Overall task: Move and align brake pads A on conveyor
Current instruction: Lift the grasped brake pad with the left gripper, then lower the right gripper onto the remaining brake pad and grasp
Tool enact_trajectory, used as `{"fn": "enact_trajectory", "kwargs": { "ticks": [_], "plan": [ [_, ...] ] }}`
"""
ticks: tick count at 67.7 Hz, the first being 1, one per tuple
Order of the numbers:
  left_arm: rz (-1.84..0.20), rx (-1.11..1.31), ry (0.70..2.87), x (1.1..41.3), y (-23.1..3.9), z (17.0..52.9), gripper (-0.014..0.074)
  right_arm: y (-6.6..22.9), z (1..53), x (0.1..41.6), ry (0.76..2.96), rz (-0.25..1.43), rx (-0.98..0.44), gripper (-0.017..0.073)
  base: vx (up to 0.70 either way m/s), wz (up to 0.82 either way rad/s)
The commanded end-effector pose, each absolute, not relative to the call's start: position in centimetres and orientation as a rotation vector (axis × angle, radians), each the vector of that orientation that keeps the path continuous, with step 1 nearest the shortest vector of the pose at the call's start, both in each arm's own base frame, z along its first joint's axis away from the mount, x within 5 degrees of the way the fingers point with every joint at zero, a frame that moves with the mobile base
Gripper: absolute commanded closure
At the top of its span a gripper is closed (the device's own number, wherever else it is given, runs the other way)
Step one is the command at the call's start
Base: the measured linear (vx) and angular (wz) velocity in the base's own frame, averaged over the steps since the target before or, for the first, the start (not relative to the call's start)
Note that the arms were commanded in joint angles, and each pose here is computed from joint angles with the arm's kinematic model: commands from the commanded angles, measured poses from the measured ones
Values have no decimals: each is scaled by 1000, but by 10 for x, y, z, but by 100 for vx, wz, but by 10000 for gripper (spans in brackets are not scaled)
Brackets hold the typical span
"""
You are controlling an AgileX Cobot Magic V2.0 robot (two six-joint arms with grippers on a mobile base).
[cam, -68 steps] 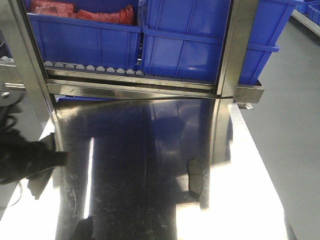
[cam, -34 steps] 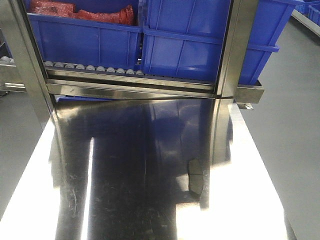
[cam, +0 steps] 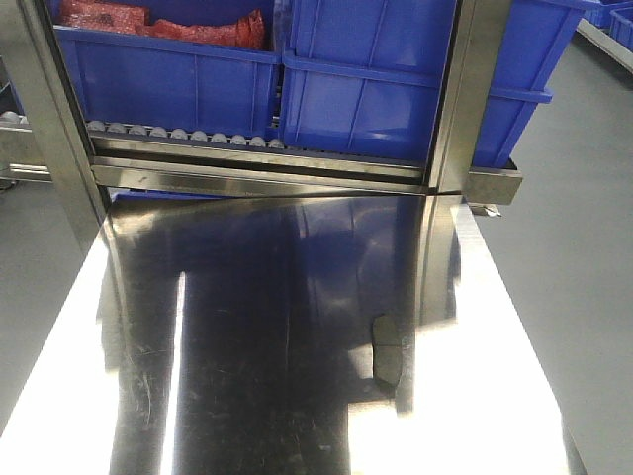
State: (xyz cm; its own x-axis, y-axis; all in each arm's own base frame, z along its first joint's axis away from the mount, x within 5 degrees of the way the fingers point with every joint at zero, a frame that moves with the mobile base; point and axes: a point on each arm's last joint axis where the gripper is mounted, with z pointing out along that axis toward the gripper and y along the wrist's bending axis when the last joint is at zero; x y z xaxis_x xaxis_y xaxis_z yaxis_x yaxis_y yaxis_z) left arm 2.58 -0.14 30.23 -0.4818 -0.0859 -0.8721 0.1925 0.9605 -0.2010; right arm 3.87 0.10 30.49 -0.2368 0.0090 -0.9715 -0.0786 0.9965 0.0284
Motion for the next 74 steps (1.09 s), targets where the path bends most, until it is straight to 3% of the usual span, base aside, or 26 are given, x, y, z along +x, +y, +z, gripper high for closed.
{"fn": "enact_trajectory", "kwargs": {
  "ticks": [1,46,74],
  "plan": [
    [-360,87,1941,29,-3,317,600,1,318,40,1726,79,-54,72,0,0],
    [-360,87,1941,29,-3,317,600,4,318,43,1746,130,-34,72,0,0],
    [-360,87,1941,29,-3,317,600,18,322,138,2338,115,-34,72,0,0]
  ]
}}
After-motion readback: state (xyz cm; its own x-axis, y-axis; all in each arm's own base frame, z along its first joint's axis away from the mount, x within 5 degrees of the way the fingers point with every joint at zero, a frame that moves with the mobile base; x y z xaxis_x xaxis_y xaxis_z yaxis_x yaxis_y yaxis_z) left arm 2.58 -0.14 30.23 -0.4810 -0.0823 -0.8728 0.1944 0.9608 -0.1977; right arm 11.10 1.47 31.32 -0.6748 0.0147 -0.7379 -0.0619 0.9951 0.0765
